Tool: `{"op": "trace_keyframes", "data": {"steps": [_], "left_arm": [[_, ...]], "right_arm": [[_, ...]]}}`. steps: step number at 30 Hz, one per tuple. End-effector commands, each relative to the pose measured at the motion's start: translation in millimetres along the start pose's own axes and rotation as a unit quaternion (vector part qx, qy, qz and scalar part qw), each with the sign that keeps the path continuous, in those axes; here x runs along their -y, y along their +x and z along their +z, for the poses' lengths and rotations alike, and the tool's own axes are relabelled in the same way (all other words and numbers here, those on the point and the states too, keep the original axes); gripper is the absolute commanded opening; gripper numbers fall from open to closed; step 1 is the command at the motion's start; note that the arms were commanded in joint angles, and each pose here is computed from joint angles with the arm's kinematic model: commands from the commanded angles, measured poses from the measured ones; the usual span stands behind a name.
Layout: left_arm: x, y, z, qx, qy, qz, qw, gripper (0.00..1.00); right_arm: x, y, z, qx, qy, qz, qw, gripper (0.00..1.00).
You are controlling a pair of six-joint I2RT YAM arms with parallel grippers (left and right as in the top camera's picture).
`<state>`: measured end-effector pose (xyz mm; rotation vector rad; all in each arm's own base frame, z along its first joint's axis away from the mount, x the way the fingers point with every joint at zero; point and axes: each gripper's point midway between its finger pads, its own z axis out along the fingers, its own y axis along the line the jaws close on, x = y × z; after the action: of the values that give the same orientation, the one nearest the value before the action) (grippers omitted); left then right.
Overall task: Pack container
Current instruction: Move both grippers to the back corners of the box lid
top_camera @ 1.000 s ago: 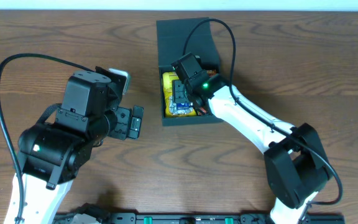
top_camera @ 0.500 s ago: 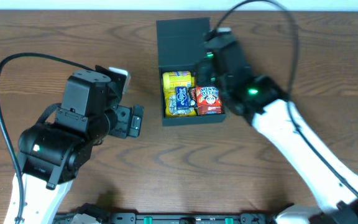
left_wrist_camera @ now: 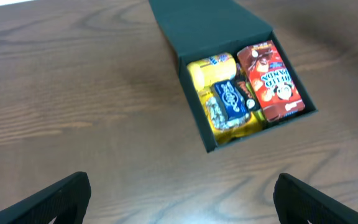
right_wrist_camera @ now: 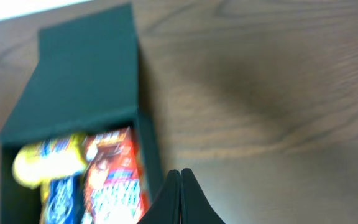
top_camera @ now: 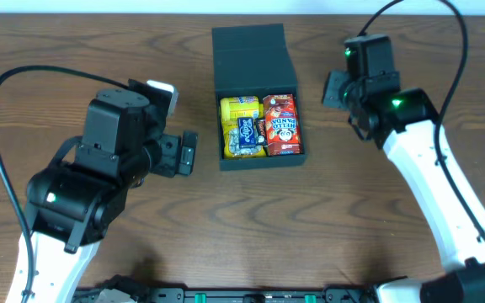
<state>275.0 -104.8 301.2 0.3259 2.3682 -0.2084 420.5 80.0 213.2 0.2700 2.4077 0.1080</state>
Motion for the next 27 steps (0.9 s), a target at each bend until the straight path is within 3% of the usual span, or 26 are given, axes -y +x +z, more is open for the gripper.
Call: {"op": "trace_keyframes", "data": {"steps": [1,9,13,18,23,27], "left_arm": [[0.1,-10.1,12.6,0.001,-0.001,0.001,1.000,0.95],[2.2,-36.6,83.7,-0.004,-0.004,0.000,1.000,0.96],[1.4,-50.1,129.2,0.002,-0.008,-0.026,1.000,0.99],[-11.6,-62.6,179.0,0.019,-0.034,-0.047,0.998,0.95],[-41.0,-63.1,218.7,0.022,-0.042,-0.130,0.990,0.95],[-57.8,-72.6,243.0,0.040,0.018,-0.179,0.983,0.99]], "right_arm": [[13.3,-4.0,27.3,-0.009,0.002,0.017,1.000,0.01],[9.3,-5.3,91.2,-0.033,-0.080,0.030,0.996,0.01],[12.9,-3.4,115.4,-0.039,-0.097,0.040,0.994,0.01],[17.9,1.6,134.4,-0.044,-0.096,0.045,0.993,0.02],[19.2,-3.0,142.1,-0.035,-0.107,0.049,0.992,0.01],[9.4,-5.2,148.6,-0.030,-0.137,0.051,0.989,0.01]]}}
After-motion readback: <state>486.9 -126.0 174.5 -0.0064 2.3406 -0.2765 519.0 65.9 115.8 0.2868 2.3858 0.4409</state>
